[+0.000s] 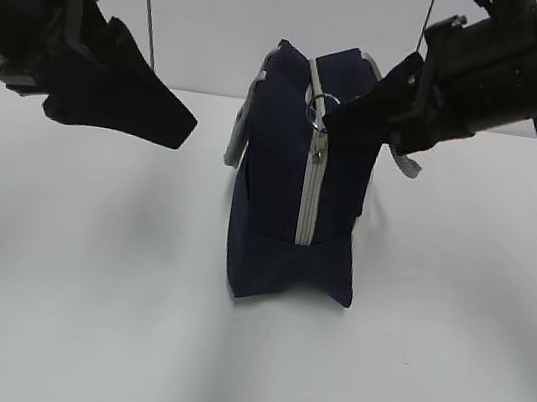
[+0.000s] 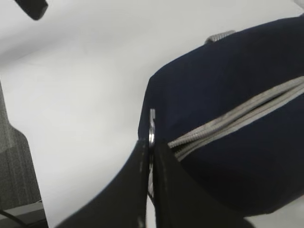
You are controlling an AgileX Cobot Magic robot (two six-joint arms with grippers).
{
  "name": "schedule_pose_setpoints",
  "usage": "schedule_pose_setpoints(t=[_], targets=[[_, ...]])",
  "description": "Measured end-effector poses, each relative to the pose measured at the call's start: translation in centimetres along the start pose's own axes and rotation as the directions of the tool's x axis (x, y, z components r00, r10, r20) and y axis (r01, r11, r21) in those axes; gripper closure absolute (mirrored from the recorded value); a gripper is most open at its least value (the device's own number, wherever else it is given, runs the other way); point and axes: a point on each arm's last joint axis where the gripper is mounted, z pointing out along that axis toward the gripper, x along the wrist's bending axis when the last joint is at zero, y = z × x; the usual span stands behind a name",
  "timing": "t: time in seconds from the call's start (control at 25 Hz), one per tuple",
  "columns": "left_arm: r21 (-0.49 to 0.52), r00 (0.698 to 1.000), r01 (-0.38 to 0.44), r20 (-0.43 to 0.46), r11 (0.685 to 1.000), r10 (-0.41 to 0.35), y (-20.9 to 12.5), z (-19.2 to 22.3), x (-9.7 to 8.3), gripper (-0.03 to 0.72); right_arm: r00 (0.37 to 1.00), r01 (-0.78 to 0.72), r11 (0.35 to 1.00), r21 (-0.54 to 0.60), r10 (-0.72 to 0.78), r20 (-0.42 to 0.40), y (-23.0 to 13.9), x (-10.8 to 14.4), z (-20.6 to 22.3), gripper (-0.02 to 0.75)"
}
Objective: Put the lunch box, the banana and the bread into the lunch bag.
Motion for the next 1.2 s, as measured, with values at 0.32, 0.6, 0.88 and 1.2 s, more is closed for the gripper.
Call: schedule_pose_setpoints(t=[0.32,0.6,0.88,1.2], targets=[[-0.016,1.000,0.003,0.001,1.000,-0.003,0.1,0.0,0.0,0.254,0.998,-0.017,0.999,-0.039,0.019,0.063,1.2,-0.7,-0.6,0.754],[-0.083,0.998,0.055,0.035,0.995,-0.053,0.8,0.1,-0.2,0.254,0.996,-0.030,0.998,-0.046,0.034,0.079,1.3,-0.8,-0.6,0.754],[-0.149,0.990,0.108,0.110,0.983,-0.092,1.1,3.3,0.9,0.254,0.997,-0.031,0.999,-0.041,0.033,0.065,1.3,-0.7,-0.6,0.754],[-0.174,0.981,0.156,0.139,0.972,-0.133,-0.7,6.6,1.9,0.254,0.999,-0.031,0.999,-0.031,0.032,0.036,1.2,-0.4,-0.6,0.754]])
